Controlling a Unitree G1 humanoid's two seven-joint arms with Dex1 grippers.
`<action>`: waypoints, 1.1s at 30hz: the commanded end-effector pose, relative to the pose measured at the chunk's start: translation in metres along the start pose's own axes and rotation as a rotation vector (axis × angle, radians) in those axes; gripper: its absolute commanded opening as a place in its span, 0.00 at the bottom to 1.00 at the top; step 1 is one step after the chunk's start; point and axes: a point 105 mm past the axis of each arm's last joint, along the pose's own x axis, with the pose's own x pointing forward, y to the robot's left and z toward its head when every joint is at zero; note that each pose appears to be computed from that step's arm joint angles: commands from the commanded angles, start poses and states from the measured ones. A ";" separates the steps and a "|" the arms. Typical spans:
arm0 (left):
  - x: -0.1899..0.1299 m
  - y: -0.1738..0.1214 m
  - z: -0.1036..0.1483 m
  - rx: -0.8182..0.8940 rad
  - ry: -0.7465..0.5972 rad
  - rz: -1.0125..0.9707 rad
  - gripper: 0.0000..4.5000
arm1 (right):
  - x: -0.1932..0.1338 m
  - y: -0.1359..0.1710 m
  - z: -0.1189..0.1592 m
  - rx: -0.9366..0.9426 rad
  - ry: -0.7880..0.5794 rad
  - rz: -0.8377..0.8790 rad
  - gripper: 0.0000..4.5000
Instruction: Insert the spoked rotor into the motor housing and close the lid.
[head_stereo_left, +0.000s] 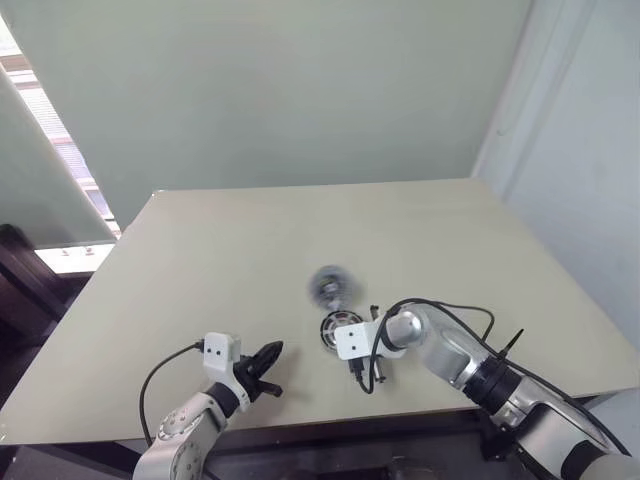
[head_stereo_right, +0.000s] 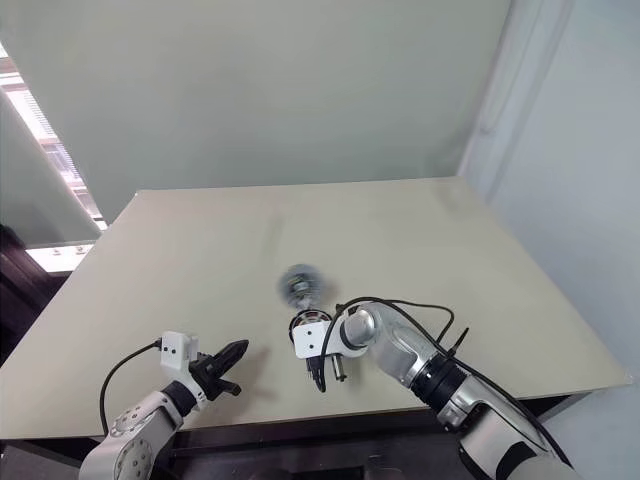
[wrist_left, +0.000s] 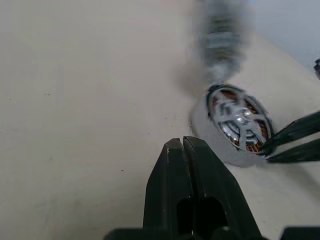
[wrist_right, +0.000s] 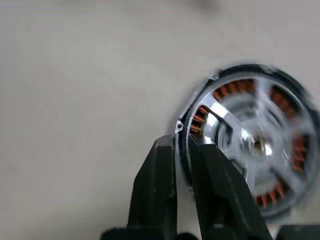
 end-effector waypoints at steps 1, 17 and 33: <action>0.002 -0.006 0.015 0.046 -0.044 -0.025 0.00 | -0.001 -0.007 0.002 -0.016 -0.002 -0.024 0.02; -0.004 0.001 0.013 0.049 -0.036 0.002 0.00 | -0.014 -0.001 0.059 0.403 -0.272 0.021 0.02; -0.003 0.001 0.007 0.034 -0.031 0.024 0.00 | 0.005 -0.012 0.087 0.945 -0.388 -0.137 0.02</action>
